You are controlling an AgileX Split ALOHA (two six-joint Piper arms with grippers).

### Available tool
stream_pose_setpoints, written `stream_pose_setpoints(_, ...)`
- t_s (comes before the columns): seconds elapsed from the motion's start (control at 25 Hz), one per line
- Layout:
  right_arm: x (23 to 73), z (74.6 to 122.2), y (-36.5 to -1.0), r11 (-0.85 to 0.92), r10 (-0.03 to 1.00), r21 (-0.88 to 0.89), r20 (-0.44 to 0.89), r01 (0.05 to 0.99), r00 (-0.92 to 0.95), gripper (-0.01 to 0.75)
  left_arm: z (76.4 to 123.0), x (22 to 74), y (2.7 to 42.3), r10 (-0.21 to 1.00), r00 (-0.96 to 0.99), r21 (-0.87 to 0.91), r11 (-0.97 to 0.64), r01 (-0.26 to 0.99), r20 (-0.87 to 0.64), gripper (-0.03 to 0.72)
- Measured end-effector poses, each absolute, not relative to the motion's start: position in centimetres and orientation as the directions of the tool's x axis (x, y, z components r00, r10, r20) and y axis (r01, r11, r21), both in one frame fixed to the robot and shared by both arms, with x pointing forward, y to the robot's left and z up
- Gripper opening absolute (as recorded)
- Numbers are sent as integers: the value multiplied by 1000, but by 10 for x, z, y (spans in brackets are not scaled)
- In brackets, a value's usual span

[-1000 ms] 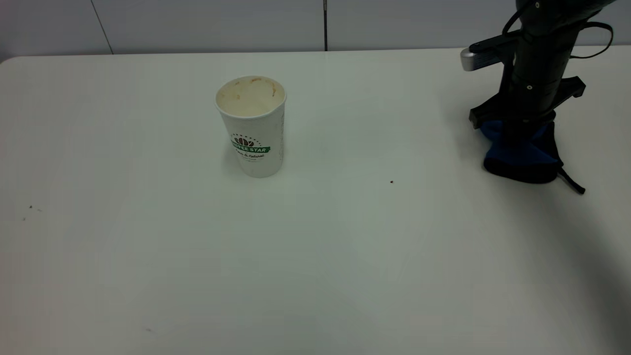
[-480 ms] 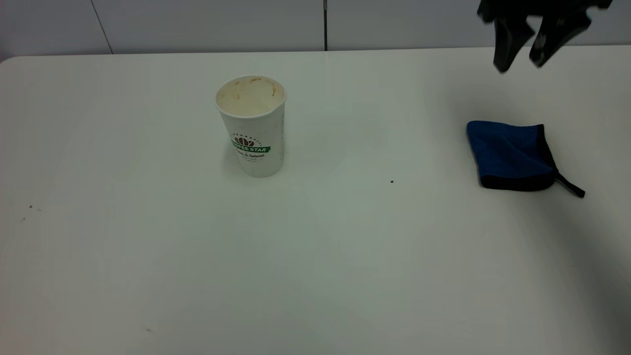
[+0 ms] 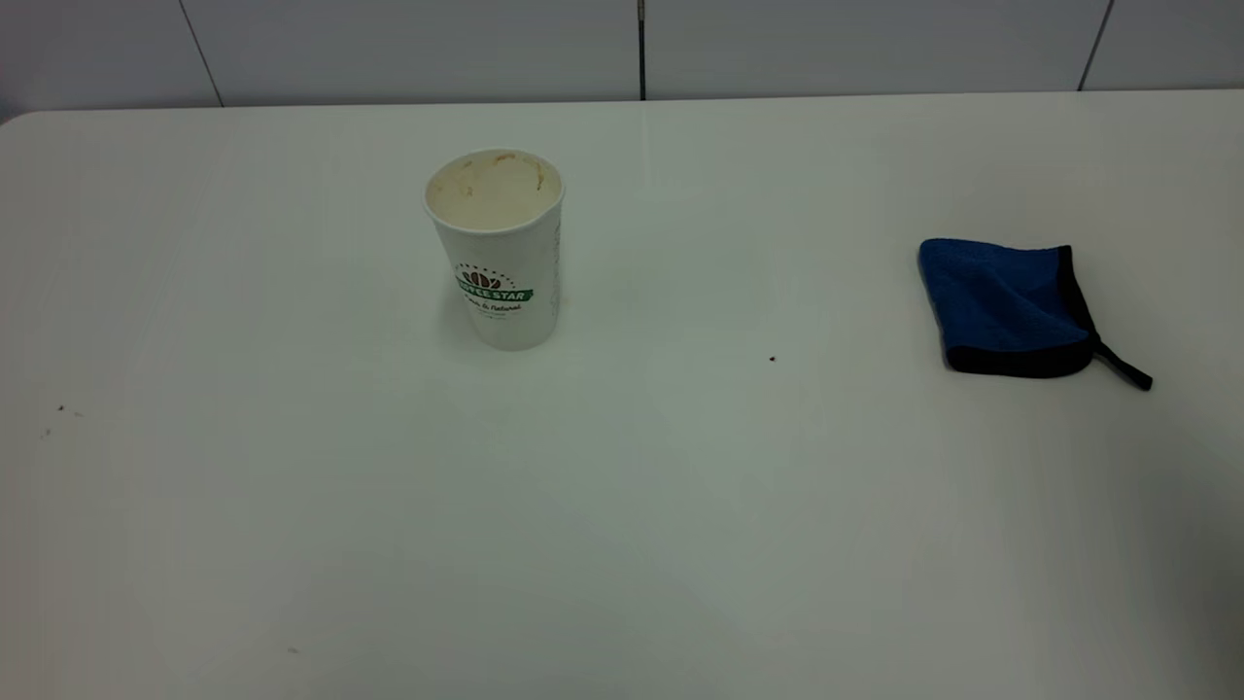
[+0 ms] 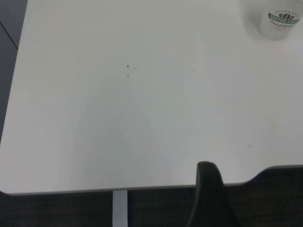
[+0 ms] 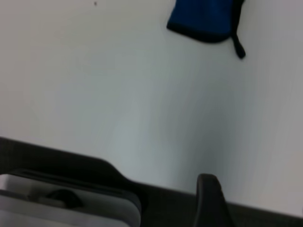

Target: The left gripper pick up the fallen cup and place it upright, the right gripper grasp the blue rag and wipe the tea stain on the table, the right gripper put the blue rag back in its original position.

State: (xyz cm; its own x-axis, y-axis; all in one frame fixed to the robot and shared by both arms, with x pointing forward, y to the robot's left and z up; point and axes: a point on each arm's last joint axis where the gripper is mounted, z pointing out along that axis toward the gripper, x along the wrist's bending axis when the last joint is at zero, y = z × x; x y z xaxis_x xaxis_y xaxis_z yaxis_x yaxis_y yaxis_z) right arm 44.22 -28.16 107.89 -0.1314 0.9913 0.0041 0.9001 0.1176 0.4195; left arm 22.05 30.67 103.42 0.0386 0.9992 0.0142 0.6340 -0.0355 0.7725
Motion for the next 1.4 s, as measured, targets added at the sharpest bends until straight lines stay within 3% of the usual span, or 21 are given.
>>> stream_pose_setpoints(0.28, 332, 1068, -297, -2, 1000, 491, 8, 871, -2, 491, 1034, 220, 307, 999, 39, 773, -36, 634, 14, 507)
stream_pose_setpoints(0.44, 296, 1045, -298, -81, 997, 553, 53, 829, 62, 491, 1034, 220, 307, 999, 39, 773, -36, 634, 14, 507)
stream_pose_setpoints(1.2, 252, 1039, -299, -90, 996, 778, 75, 622, 51, 491, 1034, 220, 307, 999, 39, 772, -36, 635, 14, 507)
stream_pose_setpoints(1.4, 235, 1039, -299, -92, 996, 847, 83, 523, 42, 491, 1034, 220, 307, 999, 39, 772, -36, 635, 14, 507)
